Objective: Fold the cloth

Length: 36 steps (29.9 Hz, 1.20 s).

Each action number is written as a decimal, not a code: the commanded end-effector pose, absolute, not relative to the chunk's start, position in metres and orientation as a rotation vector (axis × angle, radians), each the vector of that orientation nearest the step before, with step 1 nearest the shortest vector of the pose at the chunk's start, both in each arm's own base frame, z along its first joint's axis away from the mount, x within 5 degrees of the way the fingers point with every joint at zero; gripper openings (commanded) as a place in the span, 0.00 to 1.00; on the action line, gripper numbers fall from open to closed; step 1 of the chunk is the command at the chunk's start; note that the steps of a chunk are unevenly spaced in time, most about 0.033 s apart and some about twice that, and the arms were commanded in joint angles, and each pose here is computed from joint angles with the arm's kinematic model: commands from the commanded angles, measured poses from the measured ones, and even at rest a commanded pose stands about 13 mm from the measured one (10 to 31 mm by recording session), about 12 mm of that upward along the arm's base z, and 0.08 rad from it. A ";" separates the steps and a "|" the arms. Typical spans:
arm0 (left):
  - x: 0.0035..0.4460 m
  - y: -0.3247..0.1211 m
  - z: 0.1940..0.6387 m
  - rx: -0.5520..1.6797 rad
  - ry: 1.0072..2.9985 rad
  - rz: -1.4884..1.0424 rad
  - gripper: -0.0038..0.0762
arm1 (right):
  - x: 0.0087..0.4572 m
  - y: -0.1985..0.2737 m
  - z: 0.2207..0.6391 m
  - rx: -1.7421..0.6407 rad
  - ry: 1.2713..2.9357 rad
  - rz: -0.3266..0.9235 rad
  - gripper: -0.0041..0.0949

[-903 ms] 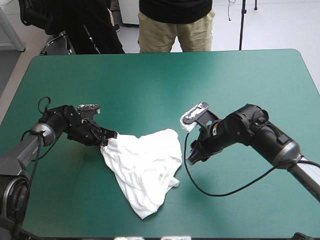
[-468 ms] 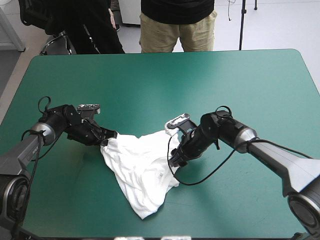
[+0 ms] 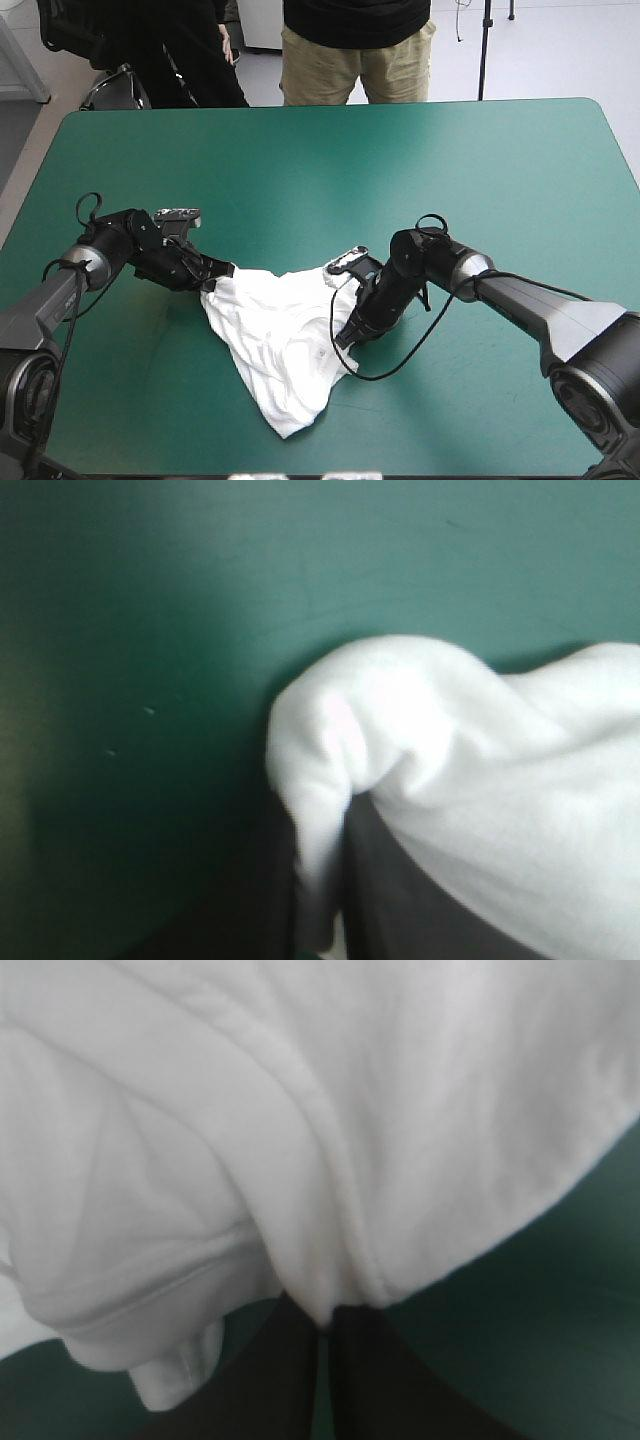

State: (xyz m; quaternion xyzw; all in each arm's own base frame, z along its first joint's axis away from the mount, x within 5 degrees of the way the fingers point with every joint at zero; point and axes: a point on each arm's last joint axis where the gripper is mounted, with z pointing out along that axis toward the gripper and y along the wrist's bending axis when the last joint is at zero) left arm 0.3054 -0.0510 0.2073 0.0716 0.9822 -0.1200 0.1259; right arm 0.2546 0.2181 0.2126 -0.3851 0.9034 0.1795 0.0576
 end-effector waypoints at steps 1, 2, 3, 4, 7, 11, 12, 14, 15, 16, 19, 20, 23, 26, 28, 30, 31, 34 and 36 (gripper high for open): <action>0.304 -0.048 0.216 0.268 2.818 -0.289 0.03 | 0.249 0.210 0.243 -1.187 2.665 0.509 0.04; 0.303 -0.048 0.221 0.276 2.800 -0.287 0.03 | 0.247 0.207 0.249 -1.183 2.658 0.473 0.04; 0.301 -0.048 0.227 0.279 2.780 -0.283 0.03 | 0.246 0.203 0.255 -1.177 2.641 0.440 0.04; 0.300 -0.048 0.233 0.281 2.761 -0.279 0.03 | 0.245 0.200 0.262 -1.166 2.623 0.416 0.04; 0.297 -0.048 0.254 0.285 2.698 -0.278 0.03 | 0.242 0.192 0.291 -1.133 2.510 0.361 0.04; 0.296 -0.049 0.278 0.286 2.643 -0.302 0.03 | 0.237 0.188 0.336 -1.064 2.342 0.381 0.04; 0.296 -0.050 0.283 0.291 2.640 -0.308 0.03 | 0.236 0.187 0.346 -1.051 2.317 0.388 0.04; 0.295 -0.050 0.296 0.311 2.624 -0.312 0.03 | 0.232 0.184 0.365 -1.028 2.276 0.393 0.04; 0.294 -0.051 0.305 0.326 2.603 -0.321 0.03 | 0.230 0.183 0.374 -1.022 2.251 0.395 0.04; 0.293 -0.052 0.315 0.337 2.579 -0.331 0.03 | 0.229 0.182 0.382 -1.016 2.226 0.396 0.04; 0.288 -0.054 0.361 0.351 2.456 -0.357 0.03 | 0.223 0.175 0.414 -1.001 2.138 0.375 0.04; 0.285 -0.055 0.379 0.356 2.405 -0.367 0.03 | 0.220 0.172 0.428 -0.994 2.100 0.363 0.04; 0.270 -0.058 0.440 0.385 2.239 -0.399 0.03 | 0.212 0.163 0.463 -0.974 2.012 0.340 0.04; 0.249 -0.061 0.493 0.449 2.094 -0.436 0.03 | 0.201 0.154 0.500 -0.947 1.906 0.322 0.04; 0.233 -0.062 0.526 0.487 2.003 -0.452 0.03 | 0.192 0.148 0.524 -0.928 1.825 0.319 0.04; 0.217 -0.063 0.552 0.509 1.915 -0.452 0.03 | 0.183 0.141 0.545 -0.911 1.756 0.319 0.04; 0.208 -0.062 0.565 0.517 1.863 -0.447 0.03 | 0.177 0.137 0.556 -0.901 1.722 0.319 0.04; 0.182 -0.060 0.597 0.537 1.736 -0.416 0.03 | 0.160 0.124 0.581 -0.886 1.649 0.300 0.04; 0.166 -0.059 0.611 0.562 1.677 -0.390 0.03 | 0.148 0.113 0.596 -0.878 1.616 0.267 0.04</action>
